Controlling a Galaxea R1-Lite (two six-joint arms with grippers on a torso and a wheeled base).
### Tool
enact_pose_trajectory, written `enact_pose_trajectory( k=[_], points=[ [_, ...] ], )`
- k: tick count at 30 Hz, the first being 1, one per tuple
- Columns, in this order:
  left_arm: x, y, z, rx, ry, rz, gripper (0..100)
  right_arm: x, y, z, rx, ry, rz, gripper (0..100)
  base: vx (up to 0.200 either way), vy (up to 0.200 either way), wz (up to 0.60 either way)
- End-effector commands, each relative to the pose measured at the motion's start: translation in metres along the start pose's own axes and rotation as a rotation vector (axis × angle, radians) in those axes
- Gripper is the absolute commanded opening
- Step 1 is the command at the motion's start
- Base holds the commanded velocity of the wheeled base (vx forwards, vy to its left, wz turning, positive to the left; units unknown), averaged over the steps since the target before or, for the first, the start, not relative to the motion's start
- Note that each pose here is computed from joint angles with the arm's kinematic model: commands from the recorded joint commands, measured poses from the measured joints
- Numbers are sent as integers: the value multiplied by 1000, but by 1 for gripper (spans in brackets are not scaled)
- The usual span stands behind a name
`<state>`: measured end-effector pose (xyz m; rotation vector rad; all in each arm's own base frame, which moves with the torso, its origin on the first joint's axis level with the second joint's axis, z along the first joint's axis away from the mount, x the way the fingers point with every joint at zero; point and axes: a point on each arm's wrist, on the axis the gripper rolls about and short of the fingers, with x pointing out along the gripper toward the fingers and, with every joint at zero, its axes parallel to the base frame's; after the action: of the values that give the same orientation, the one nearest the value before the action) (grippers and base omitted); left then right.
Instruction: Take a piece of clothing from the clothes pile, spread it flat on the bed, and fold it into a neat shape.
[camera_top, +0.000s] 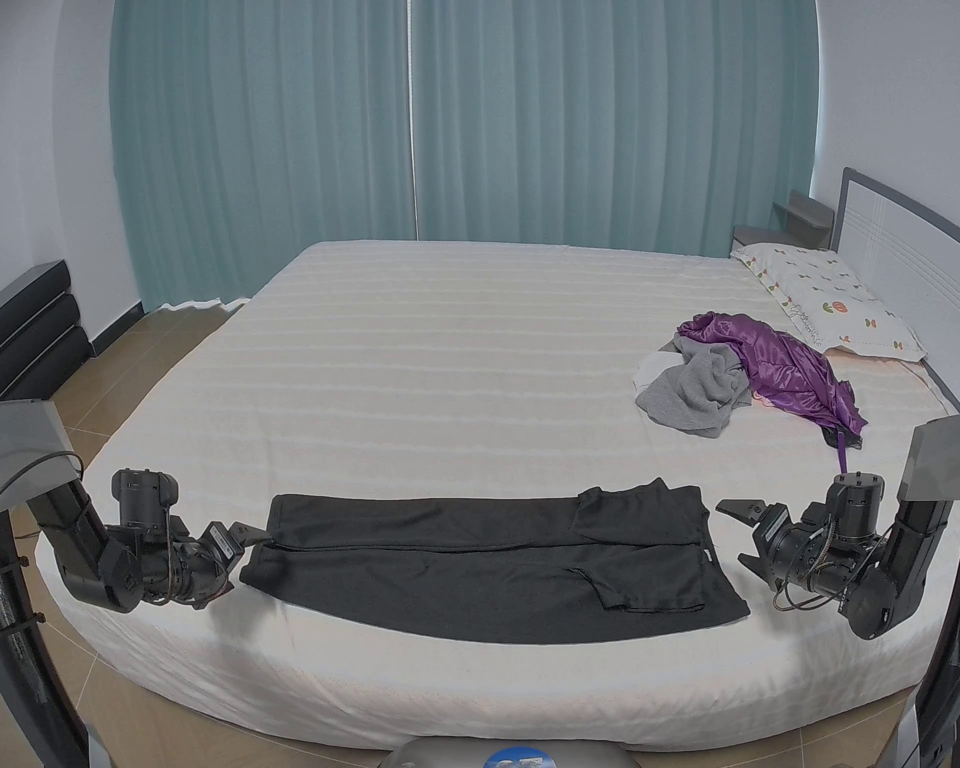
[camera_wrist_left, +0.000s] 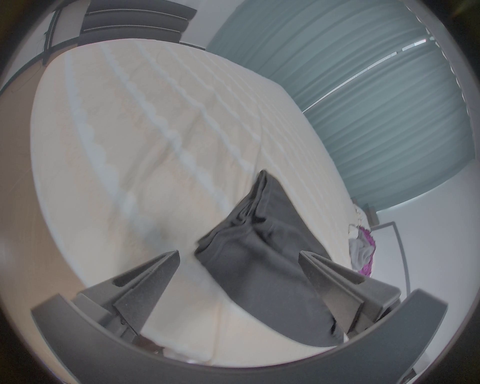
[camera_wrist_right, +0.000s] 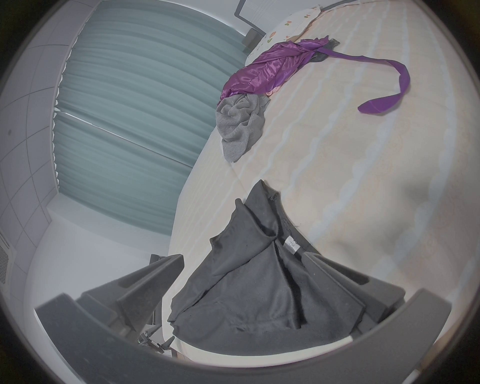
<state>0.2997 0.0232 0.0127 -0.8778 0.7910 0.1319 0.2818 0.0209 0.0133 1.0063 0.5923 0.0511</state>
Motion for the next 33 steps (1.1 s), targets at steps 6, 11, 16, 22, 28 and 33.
enact_pose_trajectory(
  k=[6, 11, 16, 22, 28, 33],
  points=[
    [-2, 5, -19, 45, 55, 33, 100, -1, -4, -6, 4, 20, -19, 100, 0, 0, 0],
    [12, 8, -17, 49, 48, 33, 100, 0, -4, -7, 3, 28, -19, 100, 0, 0, 0],
    [20, 8, -15, 66, -3, -3, 100, 0, -4, -9, -2, 33, -22, 100, 0, 0, 0],
    [15, 13, -27, 66, 19, 35, 0, -7, -5, -13, -13, 41, -40, 100, 0, 0, 0],
    [4, 9, -26, 72, -5, 36, 0, -12, -9, -16, -61, 53, -62, 100, 0, 0, 0],
    [-13, 7, -28, 114, 10, 54, 0, -24, -4, -23, -79, 74, -61, 100, 0, 0, 0]
  ],
)
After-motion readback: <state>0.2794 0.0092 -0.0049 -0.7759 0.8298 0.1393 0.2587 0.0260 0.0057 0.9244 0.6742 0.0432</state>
